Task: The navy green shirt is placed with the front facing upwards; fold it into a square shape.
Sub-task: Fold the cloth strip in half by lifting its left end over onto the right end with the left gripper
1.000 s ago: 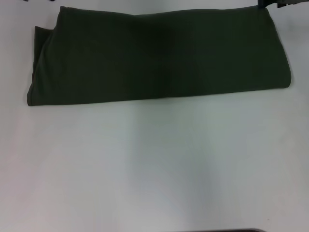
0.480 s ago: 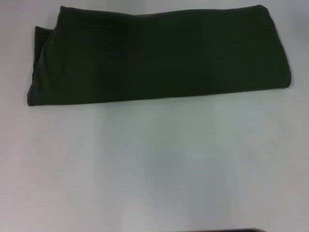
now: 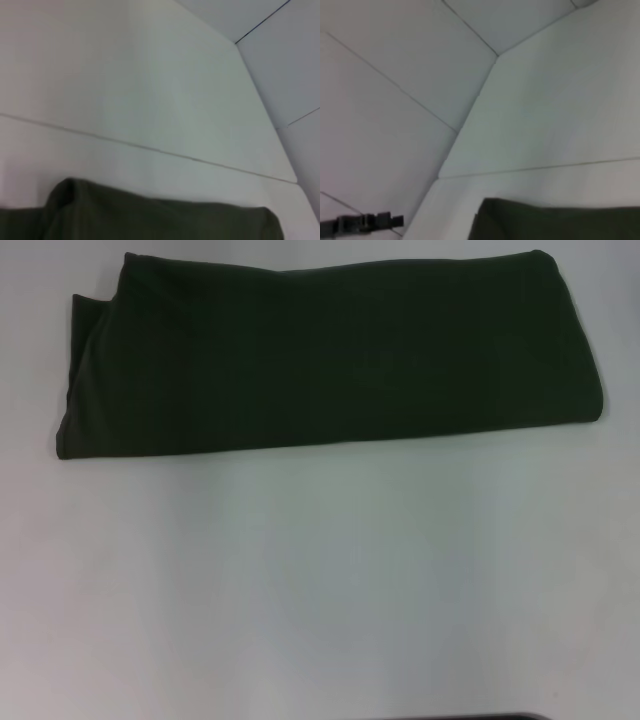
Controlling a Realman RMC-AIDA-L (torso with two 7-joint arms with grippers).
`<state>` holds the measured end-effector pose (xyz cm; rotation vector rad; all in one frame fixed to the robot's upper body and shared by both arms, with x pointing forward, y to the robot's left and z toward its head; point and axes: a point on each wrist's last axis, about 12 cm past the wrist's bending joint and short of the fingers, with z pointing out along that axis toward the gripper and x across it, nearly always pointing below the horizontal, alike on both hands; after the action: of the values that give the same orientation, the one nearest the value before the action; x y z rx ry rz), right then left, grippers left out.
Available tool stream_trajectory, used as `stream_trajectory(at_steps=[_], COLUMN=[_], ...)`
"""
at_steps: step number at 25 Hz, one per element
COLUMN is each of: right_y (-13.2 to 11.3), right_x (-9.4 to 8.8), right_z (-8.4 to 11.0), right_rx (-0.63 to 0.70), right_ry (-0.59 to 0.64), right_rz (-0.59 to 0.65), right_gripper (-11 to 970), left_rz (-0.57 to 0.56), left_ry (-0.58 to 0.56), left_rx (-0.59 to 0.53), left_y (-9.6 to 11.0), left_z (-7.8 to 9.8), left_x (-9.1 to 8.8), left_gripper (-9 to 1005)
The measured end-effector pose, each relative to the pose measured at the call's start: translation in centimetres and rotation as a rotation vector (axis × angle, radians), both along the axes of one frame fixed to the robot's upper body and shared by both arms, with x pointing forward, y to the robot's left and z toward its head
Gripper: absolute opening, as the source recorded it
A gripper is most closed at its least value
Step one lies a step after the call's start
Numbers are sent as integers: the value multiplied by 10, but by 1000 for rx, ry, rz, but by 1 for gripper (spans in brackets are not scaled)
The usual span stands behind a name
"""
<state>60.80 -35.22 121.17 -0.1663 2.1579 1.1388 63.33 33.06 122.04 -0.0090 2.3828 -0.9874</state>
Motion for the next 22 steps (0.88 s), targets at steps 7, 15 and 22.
stream_trajectory(at_steps=[7, 15, 22], right_y=[-6, -23, -28], right_x=[-23, -54, -65], right_z=[-33, -61, -73], right_rx=[-113, -198, -239], right_ry=[-182, -282, -295], right_rz=[60, 19, -1], right_gripper=[938, 938, 938], left_rz=[1, -22, -2], left_ry=[25, -19, -22], left_rx=[3, 27, 50], left_y=[4, 2, 3], left_z=[-23, -49, -68], left_x=[-12, -24, -33], left_gripper=[720, 720, 720])
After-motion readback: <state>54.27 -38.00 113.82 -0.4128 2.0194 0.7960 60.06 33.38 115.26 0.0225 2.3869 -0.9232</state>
